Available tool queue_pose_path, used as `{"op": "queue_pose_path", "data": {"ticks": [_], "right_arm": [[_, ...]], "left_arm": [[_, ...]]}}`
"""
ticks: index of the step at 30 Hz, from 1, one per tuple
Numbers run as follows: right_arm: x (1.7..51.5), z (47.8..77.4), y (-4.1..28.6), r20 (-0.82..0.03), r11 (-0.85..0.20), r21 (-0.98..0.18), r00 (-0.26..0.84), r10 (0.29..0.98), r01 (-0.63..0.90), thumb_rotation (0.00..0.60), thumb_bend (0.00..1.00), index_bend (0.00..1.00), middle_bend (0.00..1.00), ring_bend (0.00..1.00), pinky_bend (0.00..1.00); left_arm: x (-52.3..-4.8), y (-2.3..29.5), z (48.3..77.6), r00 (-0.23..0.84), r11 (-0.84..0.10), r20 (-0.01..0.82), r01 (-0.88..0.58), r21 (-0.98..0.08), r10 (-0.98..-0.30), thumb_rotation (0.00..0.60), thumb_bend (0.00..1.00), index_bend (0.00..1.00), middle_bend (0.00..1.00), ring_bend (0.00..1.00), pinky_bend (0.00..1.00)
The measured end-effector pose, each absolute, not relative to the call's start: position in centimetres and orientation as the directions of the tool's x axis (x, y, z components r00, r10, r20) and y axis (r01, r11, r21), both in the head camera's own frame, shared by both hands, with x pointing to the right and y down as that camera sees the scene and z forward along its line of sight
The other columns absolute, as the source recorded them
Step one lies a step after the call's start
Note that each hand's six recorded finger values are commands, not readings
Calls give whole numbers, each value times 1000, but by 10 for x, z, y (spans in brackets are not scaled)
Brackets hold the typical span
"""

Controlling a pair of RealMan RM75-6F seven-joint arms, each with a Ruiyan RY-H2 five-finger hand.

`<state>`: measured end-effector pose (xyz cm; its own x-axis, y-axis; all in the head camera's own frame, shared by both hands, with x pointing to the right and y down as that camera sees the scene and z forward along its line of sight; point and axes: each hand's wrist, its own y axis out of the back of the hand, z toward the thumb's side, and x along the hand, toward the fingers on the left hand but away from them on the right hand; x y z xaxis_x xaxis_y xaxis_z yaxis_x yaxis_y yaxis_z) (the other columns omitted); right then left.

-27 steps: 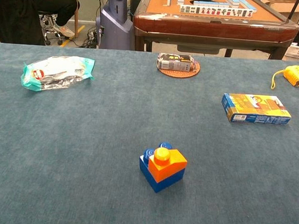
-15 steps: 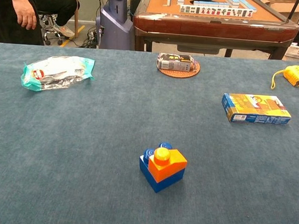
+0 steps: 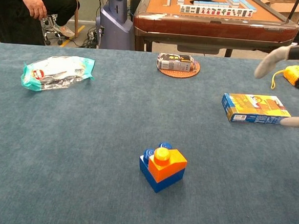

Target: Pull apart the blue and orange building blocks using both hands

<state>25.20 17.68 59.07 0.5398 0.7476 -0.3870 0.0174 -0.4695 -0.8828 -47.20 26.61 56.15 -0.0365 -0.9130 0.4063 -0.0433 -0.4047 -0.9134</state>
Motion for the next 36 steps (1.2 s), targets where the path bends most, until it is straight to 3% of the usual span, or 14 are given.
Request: {"op": "queue_pose_path", "data": {"ticks": [12, 23, 36], "right_arm": [[164, 613, 189, -446, -580, -814, 684, 577, -42, 600, 0, 322, 1000, 1000, 1000], [135, 630, 198, -486, -636, -768, 713, 505, -73, 600, 0, 328, 1000, 1000, 1000], [117, 646, 205, -519, -681, -726, 724, 454, -94, 600, 6, 407, 1000, 1000, 1000]], "left_arm": [[-478, 273, 566, -48, -412, 415, -57, -909, -908, 600, 96, 253, 418, 395, 658], [-478, 275, 568, -45, -417, 420, -60, -907, -906, 600, 95, 253, 418, 395, 658], [-478, 277, 569, -45, -422, 425, -64, -904, -904, 600, 96, 253, 417, 395, 658]]}}
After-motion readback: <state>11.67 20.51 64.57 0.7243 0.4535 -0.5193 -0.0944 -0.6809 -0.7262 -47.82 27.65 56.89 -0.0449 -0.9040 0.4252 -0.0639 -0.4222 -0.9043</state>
